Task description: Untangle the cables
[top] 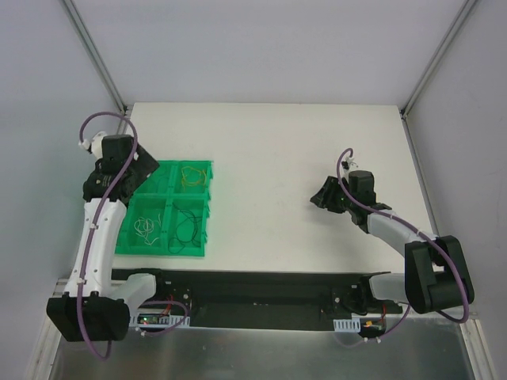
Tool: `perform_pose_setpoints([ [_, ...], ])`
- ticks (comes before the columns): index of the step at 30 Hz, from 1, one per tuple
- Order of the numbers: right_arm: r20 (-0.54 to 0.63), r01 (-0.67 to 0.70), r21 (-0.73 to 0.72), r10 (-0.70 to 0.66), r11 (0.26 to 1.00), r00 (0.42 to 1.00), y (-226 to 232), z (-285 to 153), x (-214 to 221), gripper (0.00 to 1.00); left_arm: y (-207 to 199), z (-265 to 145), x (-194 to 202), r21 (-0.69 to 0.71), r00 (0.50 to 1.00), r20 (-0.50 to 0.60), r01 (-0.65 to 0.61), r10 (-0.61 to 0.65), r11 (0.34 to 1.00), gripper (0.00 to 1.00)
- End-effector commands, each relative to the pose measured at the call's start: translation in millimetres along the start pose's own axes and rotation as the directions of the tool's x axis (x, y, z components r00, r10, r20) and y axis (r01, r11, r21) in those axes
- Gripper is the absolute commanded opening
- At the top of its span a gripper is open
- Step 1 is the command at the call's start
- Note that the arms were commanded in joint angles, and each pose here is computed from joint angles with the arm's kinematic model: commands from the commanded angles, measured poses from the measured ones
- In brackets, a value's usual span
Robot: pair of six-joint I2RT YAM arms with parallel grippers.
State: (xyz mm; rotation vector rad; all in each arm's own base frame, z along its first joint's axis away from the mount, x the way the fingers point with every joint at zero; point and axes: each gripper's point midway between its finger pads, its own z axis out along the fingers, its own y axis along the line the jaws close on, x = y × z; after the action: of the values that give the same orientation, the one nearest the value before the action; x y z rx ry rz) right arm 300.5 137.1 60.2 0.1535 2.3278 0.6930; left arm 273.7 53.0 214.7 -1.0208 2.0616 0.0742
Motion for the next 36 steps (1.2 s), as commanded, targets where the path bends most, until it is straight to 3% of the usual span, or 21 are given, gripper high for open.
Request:
perform_pose_setpoints([
  [1, 0.06, 0.022, 0.037, -0.025, 0.999, 0.998, -6.6, -5.6, -10.8, 0.49, -98.3, -21.8, 10.2, 0.387, 0.978, -0.045, -0.171, 0.204, 0.906, 0.94],
  [4, 0.064, -0.01, 0.1, 0.004, 0.995, 0.998, -14.5, -12.7, -11.1, 0.49, -175.9, -58.5, 52.4, 0.709, 0.911, -0.098, -0.218, 0.4, 0.67, 0.92],
  [7, 0.079, -0.062, 0.221, 0.045, 0.973, 0.996, -28.9, -28.9, -15.1, 0.49, -235.2, -95.3, 104.9, 0.864, 0.795, -0.062, -0.259, 0.603, 0.431, 0.92],
  [9, 0.11, -0.092, 0.329, 0.059, 0.94, 0.992, -46.2, -44.3, -18.5, 0.5, -258.8, -116.7, 138.8, 0.91, 0.723, -0.037, -0.262, 0.69, 0.323, 0.89],
  [13, 0.193, -0.175, 0.54, 0.081, 0.823, 0.978, -89.6, -80.3, -22.2, 0.51, -268.4, -142.1, 191.5, 0.965, 0.61, -0.049, -0.175, 0.791, 0.195, 0.87],
  [16, 0.233, -0.267, 0.6, 0.155, 0.754, 0.96, -116.8, -95.2, -25.9, 0.52, -254.6, -142.6, 218.1, 0.979, 0.538, -0.072, -0.125, 0.84, 0.163, 0.86],
  [19, 0.247, -0.343, 0.591, 0.241, 0.73, 0.939, -130.8, -94.6, -34.1, 0.52, -244.1, -145.2, 228.2, 0.98, 0.513, -0.084, -0.112, 0.854, 0.163, 0.86],
  [26, 0.229, -0.35, 0.655, 0.265, 0.67, 0.936, -164.6, -90.6, -56.2, 0.43, -237.6, -160.7, 236.8, 0.985, 0.494, -0.033, -0.129, 0.869, 0.111, 0.85],
  [36, 0.184, -0.317, 0.698, 0.268, 0.642, 0.946, -182.3, -67.8, -72.9, 0.4, -238.2, -170.2, 240.5, 0.99, 0.487, -0.074, -0.066, 0.871, 0.121, 0.83],
])
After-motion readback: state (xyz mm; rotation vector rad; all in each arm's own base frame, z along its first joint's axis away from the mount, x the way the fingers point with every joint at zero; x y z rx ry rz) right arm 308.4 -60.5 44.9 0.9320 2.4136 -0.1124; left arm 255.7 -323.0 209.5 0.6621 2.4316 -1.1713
